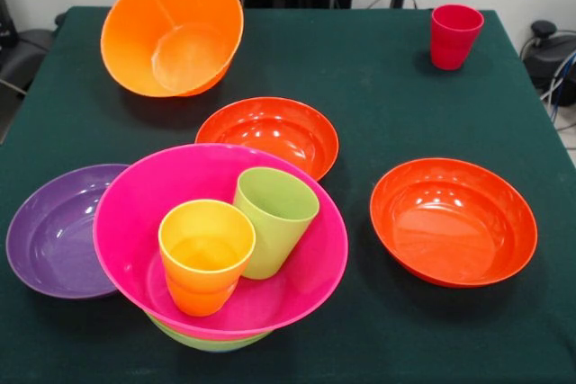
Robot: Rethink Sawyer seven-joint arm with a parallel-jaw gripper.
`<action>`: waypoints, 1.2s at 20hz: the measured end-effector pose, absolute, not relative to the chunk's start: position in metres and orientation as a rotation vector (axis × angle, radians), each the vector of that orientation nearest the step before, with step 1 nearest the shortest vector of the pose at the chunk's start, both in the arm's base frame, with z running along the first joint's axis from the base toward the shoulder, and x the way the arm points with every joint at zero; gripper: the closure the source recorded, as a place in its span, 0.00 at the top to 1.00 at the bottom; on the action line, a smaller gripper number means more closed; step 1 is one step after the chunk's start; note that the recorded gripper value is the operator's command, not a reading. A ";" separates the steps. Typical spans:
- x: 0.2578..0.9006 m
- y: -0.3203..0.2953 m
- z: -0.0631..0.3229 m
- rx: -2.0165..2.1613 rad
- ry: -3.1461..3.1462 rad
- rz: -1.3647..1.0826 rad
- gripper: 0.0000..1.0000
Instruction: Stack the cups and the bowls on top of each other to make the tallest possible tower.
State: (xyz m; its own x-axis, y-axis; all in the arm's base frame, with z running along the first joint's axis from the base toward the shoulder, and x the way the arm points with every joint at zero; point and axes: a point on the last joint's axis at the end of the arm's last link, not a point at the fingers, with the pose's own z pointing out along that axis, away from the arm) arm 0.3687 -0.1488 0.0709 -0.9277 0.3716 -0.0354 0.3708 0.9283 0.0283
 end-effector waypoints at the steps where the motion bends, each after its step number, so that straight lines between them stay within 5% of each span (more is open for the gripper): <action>1: 0.368 -0.145 0.065 0.577 3.049 0.034 1.00; 12: 0.336 -0.113 0.001 0.584 3.039 0.082 1.00; 24: 0.323 -0.117 -0.003 0.615 3.060 0.064 1.00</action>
State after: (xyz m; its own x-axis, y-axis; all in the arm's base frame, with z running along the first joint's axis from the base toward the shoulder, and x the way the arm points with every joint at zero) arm 0.3231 -0.1171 -0.0026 -0.9221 0.3867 -0.0111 0.3859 0.9215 0.0441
